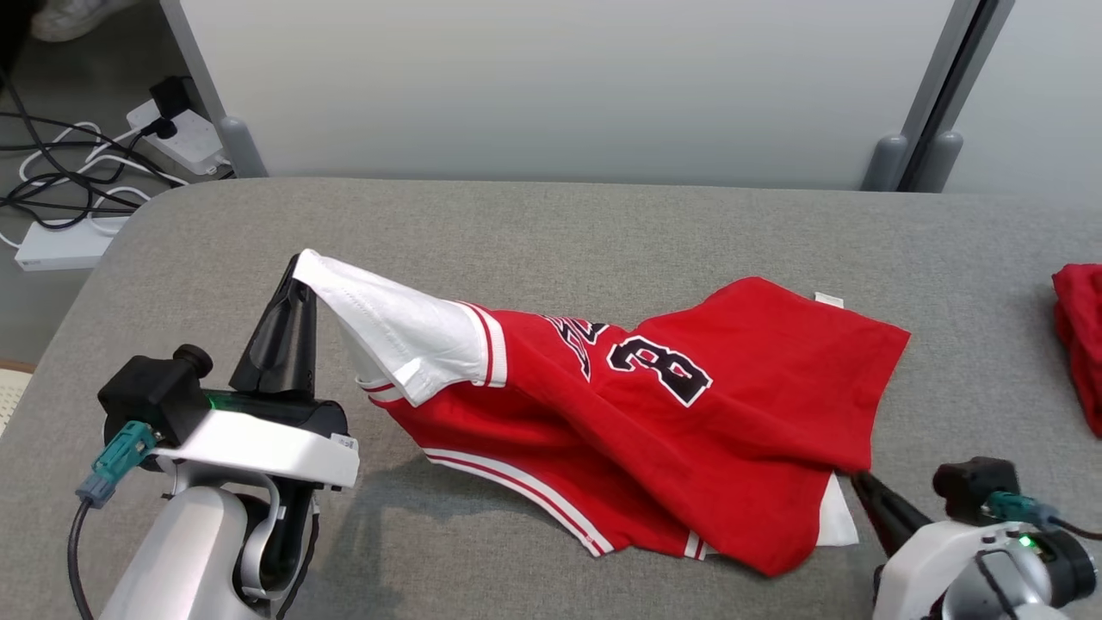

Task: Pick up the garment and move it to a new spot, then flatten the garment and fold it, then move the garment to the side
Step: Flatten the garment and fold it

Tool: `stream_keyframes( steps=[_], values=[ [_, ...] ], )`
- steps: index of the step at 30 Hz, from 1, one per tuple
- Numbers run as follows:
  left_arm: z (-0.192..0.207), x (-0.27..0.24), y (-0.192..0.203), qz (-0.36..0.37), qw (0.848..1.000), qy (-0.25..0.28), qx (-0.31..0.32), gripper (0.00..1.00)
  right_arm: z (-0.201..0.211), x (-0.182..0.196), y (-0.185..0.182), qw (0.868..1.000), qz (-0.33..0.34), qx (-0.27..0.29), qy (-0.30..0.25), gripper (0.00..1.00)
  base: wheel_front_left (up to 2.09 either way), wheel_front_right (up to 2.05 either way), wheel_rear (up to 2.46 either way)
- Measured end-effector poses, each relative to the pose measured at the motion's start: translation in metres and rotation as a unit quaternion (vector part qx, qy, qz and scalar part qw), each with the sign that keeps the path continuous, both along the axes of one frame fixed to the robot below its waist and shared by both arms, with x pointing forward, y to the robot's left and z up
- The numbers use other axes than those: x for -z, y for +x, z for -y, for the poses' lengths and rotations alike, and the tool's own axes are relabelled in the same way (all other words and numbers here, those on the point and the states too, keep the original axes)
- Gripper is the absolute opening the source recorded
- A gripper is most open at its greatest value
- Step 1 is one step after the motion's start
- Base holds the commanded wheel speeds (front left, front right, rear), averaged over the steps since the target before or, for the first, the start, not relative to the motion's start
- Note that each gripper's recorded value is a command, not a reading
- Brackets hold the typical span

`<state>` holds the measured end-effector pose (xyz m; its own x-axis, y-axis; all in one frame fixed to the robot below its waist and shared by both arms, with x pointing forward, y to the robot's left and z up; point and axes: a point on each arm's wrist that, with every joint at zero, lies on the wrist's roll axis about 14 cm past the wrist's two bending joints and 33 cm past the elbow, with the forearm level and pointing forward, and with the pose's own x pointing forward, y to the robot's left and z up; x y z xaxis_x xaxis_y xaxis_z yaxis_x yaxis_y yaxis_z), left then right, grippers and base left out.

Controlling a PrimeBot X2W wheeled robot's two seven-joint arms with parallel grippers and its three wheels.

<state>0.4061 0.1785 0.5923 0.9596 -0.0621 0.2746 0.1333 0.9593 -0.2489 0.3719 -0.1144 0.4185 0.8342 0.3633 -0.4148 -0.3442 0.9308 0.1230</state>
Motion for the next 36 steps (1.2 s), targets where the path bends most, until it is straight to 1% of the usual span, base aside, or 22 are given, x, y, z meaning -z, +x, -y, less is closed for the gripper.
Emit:
stream_keyframes(
  steps=[3, 7, 8, 10, 11, 12, 17, 21, 24, 29, 34, 36],
  values=[
    [0.003, -0.005, 0.001, 0.007, 1.0, 0.001, 0.005, 0.0, 0.019, -0.026, 0.005, 0.999, 0.04, 0.025, 0.005, 0.0, 0.0, 0.0, 0.0],
    [0.01, -0.011, 0.0, 0.015, 1.0, 0.0, 0.018, 0.0, 0.046, -0.067, 0.012, 0.994, 0.092, 0.064, 0.016, 0.0, 0.0, 0.0, 0.0],
    [0.011, -0.013, 0.0, 0.016, 1.0, 0.003, 0.021, 0.0, 0.051, -0.075, 0.013, 0.992, 0.095, 0.076, 0.031, 0.0, 0.0, 0.0, 0.0],
    [0.01, -0.017, -0.001, 0.021, 1.0, 0.007, 0.021, 0.0, 0.052, -0.072, 0.006, 0.993, 0.064, 0.083, 0.057, 0.0, 0.0, 0.0, 0.0],
    [0.01, -0.018, -0.001, 0.021, 1.0, 0.008, 0.021, 0.0, 0.049, -0.064, 0.0, 0.994, 0.04, 0.078, 0.059, 0.47, 0.0, 0.0, 0.0],
    [0.01, -0.019, -0.001, 0.021, 1.0, 0.008, 0.021, 0.0, 0.045, -0.055, -0.008, 0.995, 0.019, 0.074, 0.064, 1.0, 0.0, 0.0, 0.0],
    [0.008, -0.016, -0.001, 0.015, 1.0, 0.003, 0.019, 0.0, 0.013, -0.03, -0.029, 0.995, -0.03, 0.04, 0.081, 1.0, 0.0, 0.0, 0.0],
    [0.007, -0.013, -0.001, 0.011, 1.0, 0.002, 0.017, 0.0, -0.017, -0.002, -0.044, 0.995, -0.073, 0.001, 0.071, 1.0, 0.0, 0.0, 0.0],
    [0.005, -0.011, -0.001, 0.008, 1.0, 0.002, 0.015, 0.0, -0.03, 0.019, -0.054, 0.993, -0.099, -0.02, 0.057, 1.0, 0.0, 0.0, 0.0],
    [0.001, -0.009, -0.002, 0.005, 1.0, 0.003, 0.009, 0.0, -0.042, 0.028, -0.042, 0.993, -0.097, -0.03, 0.053, 1.0, 0.0, 0.0, 0.0],
    [-0.003, -0.006, -0.002, 0.001, 1.0, 0.003, 0.004, 0.0, -0.045, 0.04, -0.035, 0.993, -0.104, -0.031, 0.047, 1.0, 0.0, 0.0, 0.0],
    [-0.003, -0.005, -0.003, 0.0, 1.0, 0.003, 0.003, 0.0, -0.048, 0.042, -0.034, 0.993, -0.106, -0.033, 0.049, 0.81, 0.0, 0.0, 0.0]
  ],
)
